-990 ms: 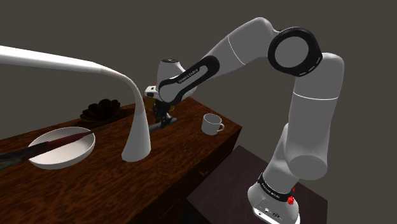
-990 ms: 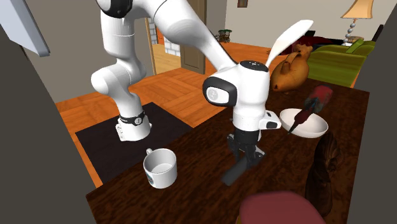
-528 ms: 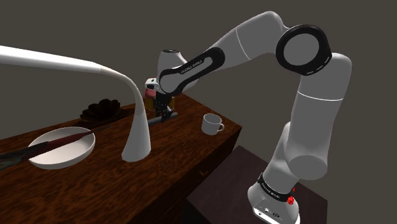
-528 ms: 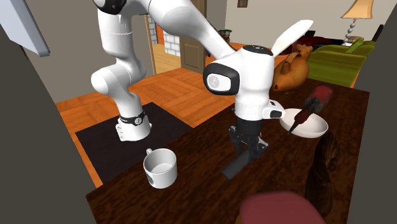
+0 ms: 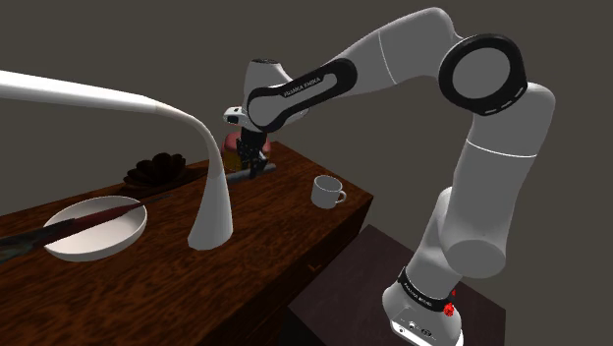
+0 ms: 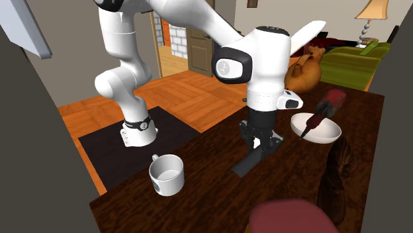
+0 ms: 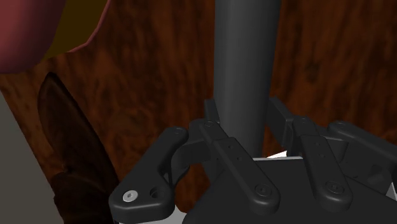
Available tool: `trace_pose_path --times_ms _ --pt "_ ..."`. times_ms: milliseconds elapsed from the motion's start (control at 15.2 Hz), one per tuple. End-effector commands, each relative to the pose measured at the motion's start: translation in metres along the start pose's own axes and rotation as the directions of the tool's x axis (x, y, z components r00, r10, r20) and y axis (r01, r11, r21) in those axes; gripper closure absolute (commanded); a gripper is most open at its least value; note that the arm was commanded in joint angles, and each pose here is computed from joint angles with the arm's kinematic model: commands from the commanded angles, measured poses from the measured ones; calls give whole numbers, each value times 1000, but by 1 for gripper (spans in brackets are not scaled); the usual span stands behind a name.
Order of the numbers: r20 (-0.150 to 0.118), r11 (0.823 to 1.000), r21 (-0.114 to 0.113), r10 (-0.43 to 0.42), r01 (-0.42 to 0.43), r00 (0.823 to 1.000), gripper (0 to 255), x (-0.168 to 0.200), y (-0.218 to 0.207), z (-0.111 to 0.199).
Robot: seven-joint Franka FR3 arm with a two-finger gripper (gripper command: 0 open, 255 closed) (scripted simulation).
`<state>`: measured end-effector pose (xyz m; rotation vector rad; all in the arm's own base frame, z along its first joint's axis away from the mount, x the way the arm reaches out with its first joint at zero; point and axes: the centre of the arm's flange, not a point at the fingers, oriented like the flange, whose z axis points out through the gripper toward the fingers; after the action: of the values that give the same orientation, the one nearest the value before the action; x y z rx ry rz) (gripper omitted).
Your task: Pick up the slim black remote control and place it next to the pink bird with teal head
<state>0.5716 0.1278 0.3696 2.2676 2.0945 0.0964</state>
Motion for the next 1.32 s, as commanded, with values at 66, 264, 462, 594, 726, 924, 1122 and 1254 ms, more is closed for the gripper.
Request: trace_pose_path --times_ms 66,264,462,594,726,924,1122,1254 --pt "0 1000 0 0 0 1000 255 0 1 -16" --pt "0 1000 0 0 0 1000 255 1 2 -31" --pt "0 1000 0 0 0 1000 255 1 3 -47" --pt "0 1000 0 0 0 1000 255 1 4 -58" --pt "0 1000 0 0 0 1000 255 1 5 -68" --pt "0 1000 0 0 0 1000 255 22 -11 -70" --pt "0 1000 0 0 0 1000 255 53 -35 -71" --pt "0 1000 0 0 0 1000 255 74 -52 -73"
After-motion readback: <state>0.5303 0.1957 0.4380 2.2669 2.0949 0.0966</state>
